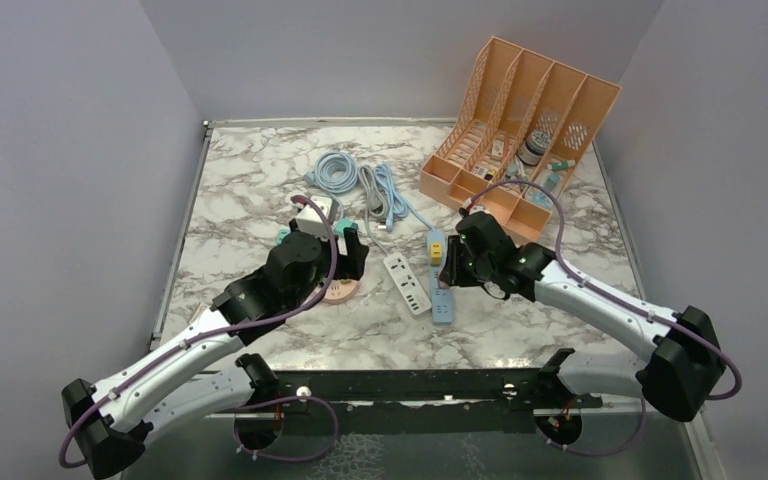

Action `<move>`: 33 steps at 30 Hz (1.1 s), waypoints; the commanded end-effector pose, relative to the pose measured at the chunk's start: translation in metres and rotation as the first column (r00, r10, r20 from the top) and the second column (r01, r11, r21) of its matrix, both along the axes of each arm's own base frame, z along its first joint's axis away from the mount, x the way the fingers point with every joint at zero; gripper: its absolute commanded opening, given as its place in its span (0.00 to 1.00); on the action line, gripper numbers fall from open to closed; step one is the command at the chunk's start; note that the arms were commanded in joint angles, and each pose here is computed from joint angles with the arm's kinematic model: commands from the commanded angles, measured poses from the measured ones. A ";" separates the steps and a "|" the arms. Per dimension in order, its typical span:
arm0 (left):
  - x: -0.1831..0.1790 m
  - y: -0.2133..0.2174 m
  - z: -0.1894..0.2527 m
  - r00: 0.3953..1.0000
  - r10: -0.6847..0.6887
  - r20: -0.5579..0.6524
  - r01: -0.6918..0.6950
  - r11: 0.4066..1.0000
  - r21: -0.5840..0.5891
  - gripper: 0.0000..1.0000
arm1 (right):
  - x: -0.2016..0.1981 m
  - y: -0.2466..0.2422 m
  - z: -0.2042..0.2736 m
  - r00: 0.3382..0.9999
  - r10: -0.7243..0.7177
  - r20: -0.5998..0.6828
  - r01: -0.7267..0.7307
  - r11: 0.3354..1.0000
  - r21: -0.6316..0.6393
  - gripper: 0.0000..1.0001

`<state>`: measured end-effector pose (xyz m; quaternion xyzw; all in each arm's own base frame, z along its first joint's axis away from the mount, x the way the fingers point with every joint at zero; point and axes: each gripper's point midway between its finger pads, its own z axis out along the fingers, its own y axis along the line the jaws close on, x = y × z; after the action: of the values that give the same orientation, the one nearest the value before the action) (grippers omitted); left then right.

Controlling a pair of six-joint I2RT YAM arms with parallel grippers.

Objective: Insert the plug

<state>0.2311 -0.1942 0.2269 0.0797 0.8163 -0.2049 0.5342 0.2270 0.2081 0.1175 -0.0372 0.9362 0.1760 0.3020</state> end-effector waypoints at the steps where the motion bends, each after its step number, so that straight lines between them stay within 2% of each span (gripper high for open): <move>1: 0.001 0.007 0.007 0.999 0.024 0.030 -0.024 1.000 -0.010 0.77 | 0.020 -0.006 -0.003 0.994 -0.100 0.046 0.103 0.991 -0.083 0.01; 13: -0.002 0.007 0.005 0.999 0.018 0.027 -0.017 0.999 -0.035 0.77 | 0.039 0.020 -0.013 0.996 -0.058 0.064 0.062 0.996 -0.059 0.01; 33: -0.002 0.012 0.008 0.998 0.041 0.042 -0.039 0.998 -0.051 0.77 | 0.035 0.004 -0.047 0.994 -0.102 -0.037 0.091 0.971 -0.219 0.01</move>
<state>0.2264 -0.1891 0.2288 0.0733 0.8105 -0.2135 0.5404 0.2621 0.2190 0.0778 -0.0265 0.9510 0.0907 0.2945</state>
